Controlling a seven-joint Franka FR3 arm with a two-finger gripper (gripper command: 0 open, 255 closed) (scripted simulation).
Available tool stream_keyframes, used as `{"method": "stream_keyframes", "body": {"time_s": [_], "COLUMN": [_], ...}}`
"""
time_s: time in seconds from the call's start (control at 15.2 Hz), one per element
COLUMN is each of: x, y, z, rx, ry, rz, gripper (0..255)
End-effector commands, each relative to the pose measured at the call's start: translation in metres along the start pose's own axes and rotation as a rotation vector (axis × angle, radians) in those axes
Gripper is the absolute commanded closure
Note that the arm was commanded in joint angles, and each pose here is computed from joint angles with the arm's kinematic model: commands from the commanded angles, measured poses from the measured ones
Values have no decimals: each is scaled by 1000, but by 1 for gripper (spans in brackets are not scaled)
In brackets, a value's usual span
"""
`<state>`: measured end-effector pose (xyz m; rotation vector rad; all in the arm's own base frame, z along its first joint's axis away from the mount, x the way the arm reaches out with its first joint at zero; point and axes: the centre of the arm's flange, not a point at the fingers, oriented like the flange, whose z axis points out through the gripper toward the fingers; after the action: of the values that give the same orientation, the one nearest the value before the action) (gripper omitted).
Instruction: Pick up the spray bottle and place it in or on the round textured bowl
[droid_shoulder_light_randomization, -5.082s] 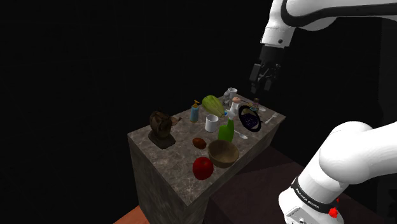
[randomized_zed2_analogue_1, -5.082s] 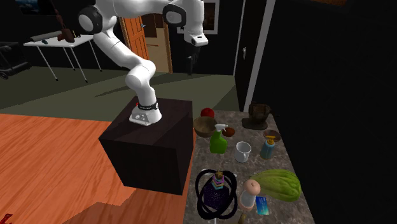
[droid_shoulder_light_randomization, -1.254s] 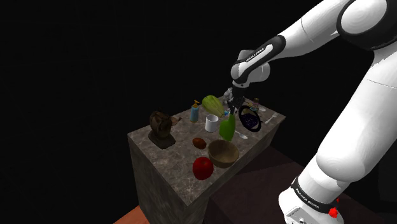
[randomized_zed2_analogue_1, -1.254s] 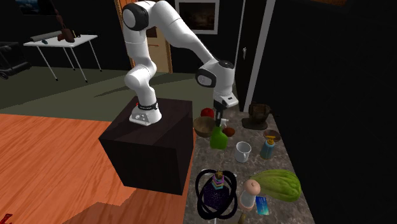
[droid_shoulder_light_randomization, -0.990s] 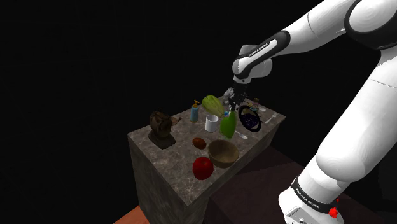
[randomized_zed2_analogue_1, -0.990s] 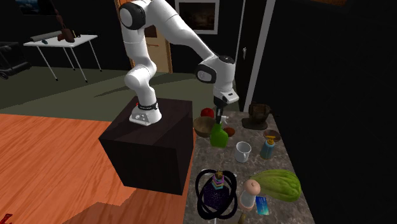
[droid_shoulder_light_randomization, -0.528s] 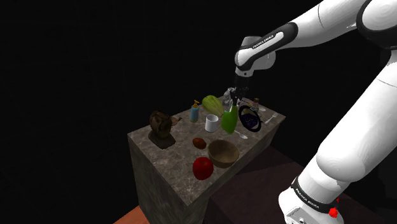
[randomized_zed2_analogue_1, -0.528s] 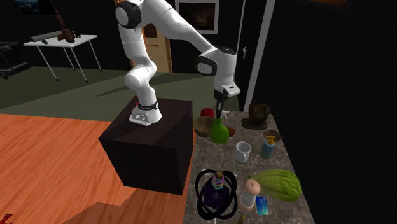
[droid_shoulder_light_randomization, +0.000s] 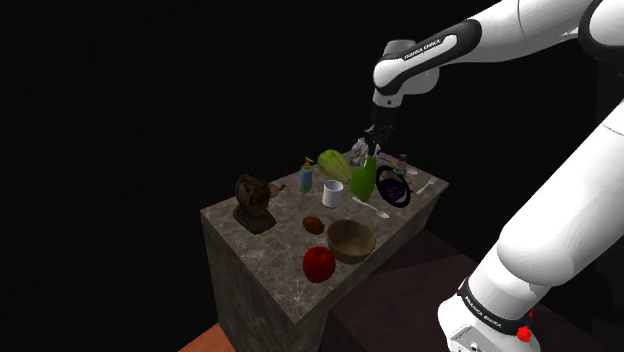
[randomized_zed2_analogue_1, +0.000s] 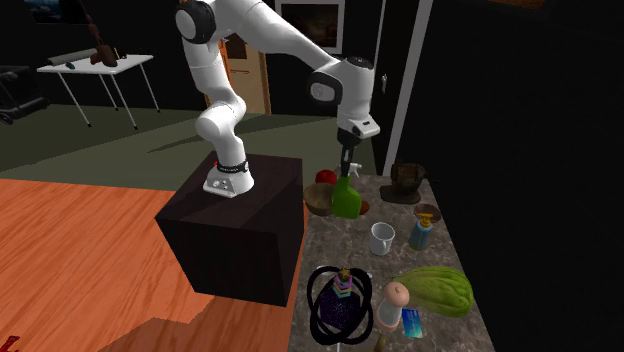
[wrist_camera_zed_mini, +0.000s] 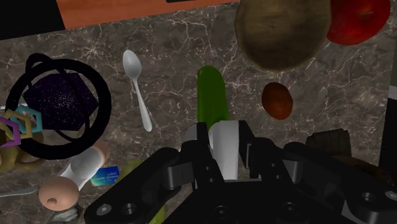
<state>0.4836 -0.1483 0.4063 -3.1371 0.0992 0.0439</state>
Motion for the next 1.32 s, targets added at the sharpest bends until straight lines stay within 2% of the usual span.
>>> {"method": "stream_keyframes", "body": {"time_s": [0.0,0.26,1.25], "x": [0,-1,-107], "y": [0,0,-144], "z": [-11,-29,-122], "rx": [0,0,0], "ry": [0,0,0], "rz": [0,0,0], "gripper": [255,255,255]}}
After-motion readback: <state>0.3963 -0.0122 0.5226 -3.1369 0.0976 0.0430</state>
